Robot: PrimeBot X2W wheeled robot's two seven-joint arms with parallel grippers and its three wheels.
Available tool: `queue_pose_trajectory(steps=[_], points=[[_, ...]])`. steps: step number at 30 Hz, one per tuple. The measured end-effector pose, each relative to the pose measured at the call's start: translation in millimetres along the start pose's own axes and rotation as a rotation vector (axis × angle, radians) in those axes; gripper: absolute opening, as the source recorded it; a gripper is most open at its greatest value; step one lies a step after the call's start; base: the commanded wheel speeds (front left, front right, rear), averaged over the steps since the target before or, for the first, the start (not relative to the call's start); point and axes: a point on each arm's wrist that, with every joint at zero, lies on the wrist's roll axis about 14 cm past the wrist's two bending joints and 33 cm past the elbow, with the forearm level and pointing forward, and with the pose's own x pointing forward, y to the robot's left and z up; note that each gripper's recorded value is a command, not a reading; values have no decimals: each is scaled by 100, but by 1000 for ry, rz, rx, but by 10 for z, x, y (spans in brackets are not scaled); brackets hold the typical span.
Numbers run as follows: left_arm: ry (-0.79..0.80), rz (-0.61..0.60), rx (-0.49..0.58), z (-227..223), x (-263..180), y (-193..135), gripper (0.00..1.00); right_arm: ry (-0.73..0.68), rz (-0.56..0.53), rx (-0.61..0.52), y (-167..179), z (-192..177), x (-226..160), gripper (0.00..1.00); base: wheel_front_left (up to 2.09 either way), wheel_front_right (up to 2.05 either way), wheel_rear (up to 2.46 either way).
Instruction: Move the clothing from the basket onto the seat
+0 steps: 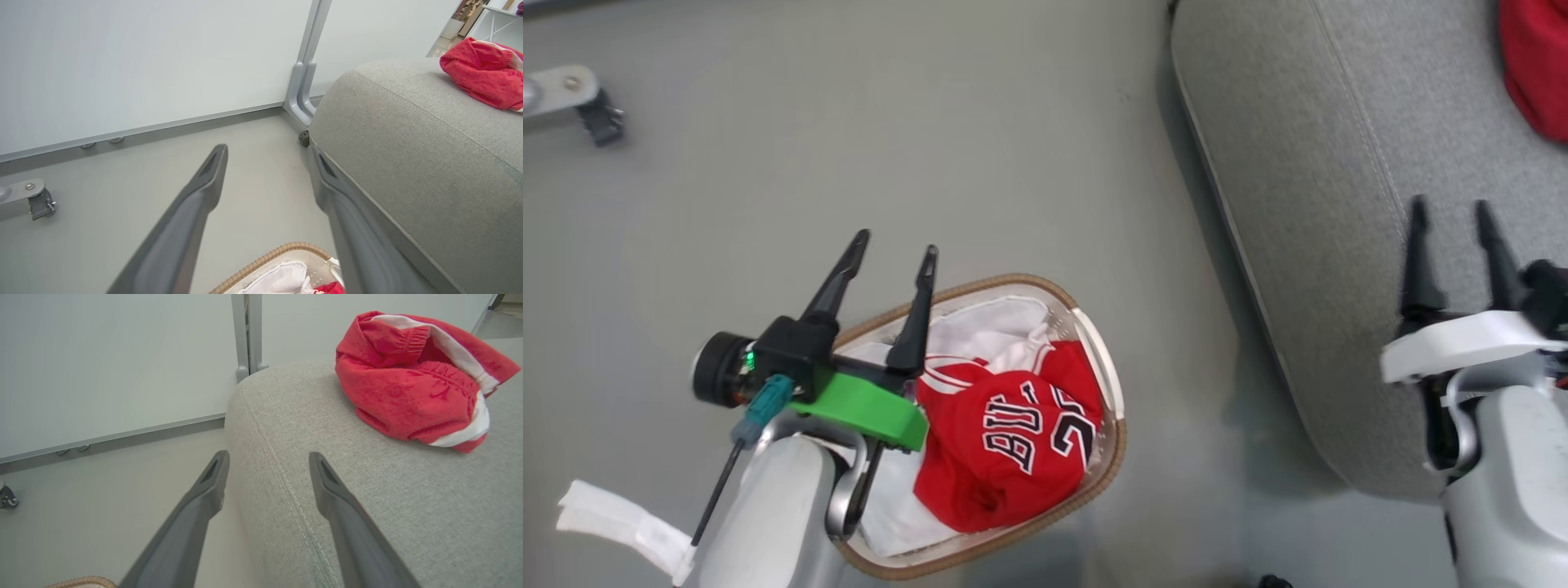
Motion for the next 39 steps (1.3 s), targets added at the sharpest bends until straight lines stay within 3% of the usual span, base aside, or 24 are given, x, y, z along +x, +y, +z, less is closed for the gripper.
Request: queue_pose_trajectory(steps=[9, 15, 23, 39], points=[[-45, 249, 47, 300, -455, 581, 100, -40, 256, 39, 949, 151, 24, 100, 0, 0, 0], [-66, 379, 64, 431, -807, 813, 100, -85, 350, 59, 1308, 356, -69, 100, 0, 0, 0], [-98, 509, 63, 563, -1200, 995, 100, -104, 393, 78, 1442, 474, -277, 100, 0, 0, 0], [-112, 490, 60, 574, -1532, 712, 100, -78, 358, 117, 1269, 389, -690, 100, 0, 0, 0]])
